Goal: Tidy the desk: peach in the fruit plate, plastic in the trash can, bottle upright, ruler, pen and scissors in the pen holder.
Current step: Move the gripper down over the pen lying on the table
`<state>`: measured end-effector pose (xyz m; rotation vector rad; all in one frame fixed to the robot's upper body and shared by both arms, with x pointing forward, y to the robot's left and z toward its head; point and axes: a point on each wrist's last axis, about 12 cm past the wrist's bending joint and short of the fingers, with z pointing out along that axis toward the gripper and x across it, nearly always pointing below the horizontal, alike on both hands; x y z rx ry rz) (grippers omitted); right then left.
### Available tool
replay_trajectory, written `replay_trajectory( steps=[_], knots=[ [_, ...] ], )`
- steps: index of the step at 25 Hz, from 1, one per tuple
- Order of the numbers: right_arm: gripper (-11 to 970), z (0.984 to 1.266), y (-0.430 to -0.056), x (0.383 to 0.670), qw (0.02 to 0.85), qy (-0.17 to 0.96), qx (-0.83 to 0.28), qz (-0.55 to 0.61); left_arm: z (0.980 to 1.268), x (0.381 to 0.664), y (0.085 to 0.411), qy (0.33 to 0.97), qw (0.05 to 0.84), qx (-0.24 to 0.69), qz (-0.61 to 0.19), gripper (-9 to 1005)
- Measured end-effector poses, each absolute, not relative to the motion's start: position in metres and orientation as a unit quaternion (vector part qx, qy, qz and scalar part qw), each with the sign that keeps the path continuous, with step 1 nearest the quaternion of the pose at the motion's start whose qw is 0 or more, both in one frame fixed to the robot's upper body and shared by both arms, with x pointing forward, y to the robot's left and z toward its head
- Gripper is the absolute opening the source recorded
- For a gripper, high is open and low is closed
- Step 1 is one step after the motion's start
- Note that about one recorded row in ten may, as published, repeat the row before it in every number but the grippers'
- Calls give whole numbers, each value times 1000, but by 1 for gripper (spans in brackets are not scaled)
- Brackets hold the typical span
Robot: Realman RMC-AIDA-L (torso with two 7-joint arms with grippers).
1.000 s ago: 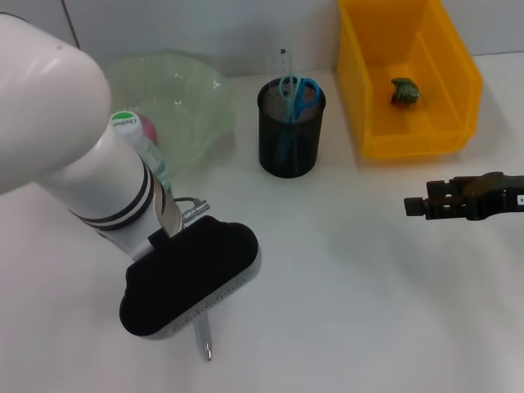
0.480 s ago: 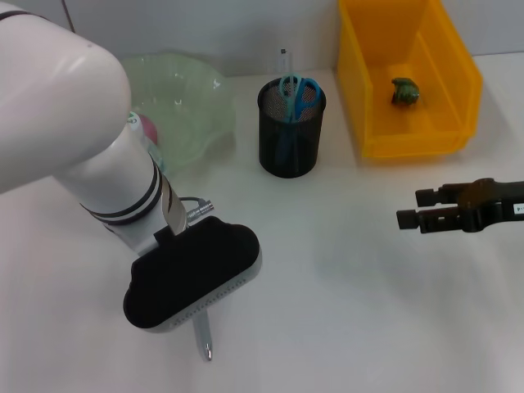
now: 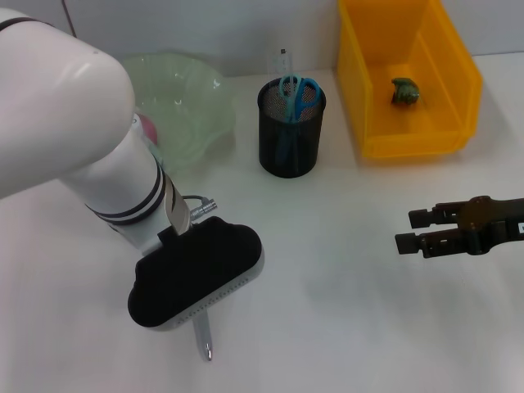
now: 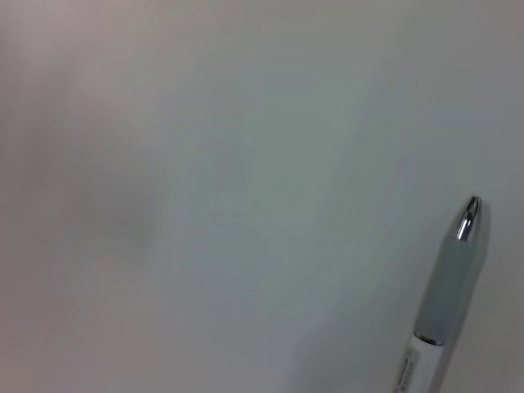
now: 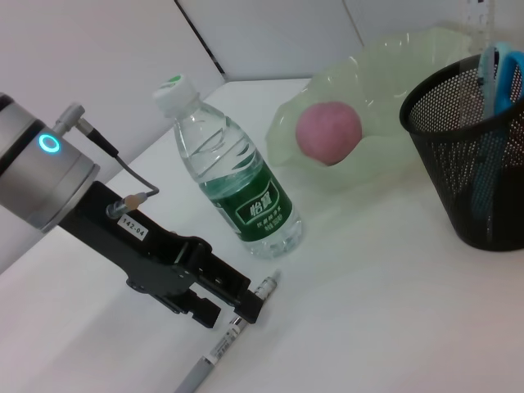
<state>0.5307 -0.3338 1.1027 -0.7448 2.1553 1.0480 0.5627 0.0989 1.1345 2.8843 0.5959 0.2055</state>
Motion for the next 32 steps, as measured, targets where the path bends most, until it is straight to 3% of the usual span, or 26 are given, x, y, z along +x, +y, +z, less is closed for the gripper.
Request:
replay_trajectory(
  steps=[32],
  knots=[
    [807,1102,-331,532,311,816,-283,397,1124,561,97,175,66,980,63,601]
  ],
)
